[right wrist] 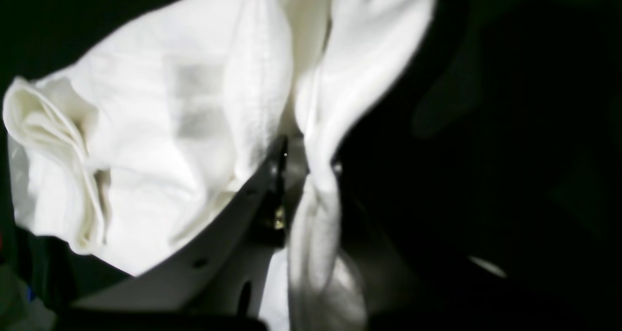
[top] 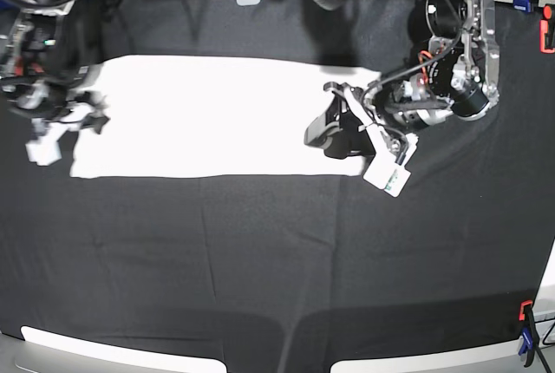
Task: Layout the t-shirt on the table in an organized manner, then fold the t-shirt properly
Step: 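Grasp the strip end near the right gripper and fold it toward the left gripper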
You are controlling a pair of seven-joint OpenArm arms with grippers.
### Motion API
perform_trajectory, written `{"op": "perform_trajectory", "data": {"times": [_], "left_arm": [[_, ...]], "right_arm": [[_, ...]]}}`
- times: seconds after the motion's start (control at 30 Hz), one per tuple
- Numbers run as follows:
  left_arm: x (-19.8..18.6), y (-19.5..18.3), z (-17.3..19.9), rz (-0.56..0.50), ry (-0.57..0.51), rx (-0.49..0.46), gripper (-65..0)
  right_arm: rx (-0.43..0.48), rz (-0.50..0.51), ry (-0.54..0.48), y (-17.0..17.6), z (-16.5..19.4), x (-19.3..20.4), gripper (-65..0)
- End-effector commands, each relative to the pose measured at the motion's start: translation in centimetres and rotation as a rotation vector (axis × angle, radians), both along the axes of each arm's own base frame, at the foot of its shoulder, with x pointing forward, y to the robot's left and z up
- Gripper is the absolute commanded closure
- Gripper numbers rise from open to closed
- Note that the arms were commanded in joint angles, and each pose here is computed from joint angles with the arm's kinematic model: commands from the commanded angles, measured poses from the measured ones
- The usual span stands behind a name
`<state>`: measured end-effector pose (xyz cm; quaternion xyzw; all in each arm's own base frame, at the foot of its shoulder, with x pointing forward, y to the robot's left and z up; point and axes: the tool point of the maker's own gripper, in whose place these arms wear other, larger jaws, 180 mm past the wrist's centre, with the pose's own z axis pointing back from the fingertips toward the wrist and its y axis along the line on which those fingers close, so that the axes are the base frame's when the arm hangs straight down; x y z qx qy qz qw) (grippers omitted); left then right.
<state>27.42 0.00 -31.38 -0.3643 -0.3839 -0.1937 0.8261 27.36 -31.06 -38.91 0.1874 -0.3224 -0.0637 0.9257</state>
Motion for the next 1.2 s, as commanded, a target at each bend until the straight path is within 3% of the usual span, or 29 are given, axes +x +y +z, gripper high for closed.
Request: {"op": "perform_trajectory", "data": {"times": [0.0,0.17,0.3,0.57,0.93,1.17], "left_arm": [[0.4,-0.2,1.2,-0.010,-0.034,-0.022,-22.4],[0.1,-0.3,1.0,-0.022,-0.019,-0.010,-22.4],[0.0,-0.5,1.4,-0.028,-0.019,-0.040,-22.4],[0.0,-0.5,1.4,-0.028,-0.018,-0.039,-22.4],[0.0,-0.5,1.4,-0.028,-0.019,-0.039,-22.4],[0.0,-0.5,1.4,-0.028,-0.018,-0.039,-22.4]], "right_arm": [[-0.023,-0.024,-0.073,-1.7,2.2,1.1,0.0],[-0.042,-0.115,-0.119,-4.5,3.8,0.5,0.0],[-0.079,-0.080,-0.179,-3.1,5.5,1.4,0.0],[-0.086,0.082,-0.345,7.9,9.7,4.4,0.0],[0.056,0.388,-0.285,25.2,7.6,4.7,0.0],[0.082,0.450,-0.272,29.8,7.6,4.3,0.0]]}}
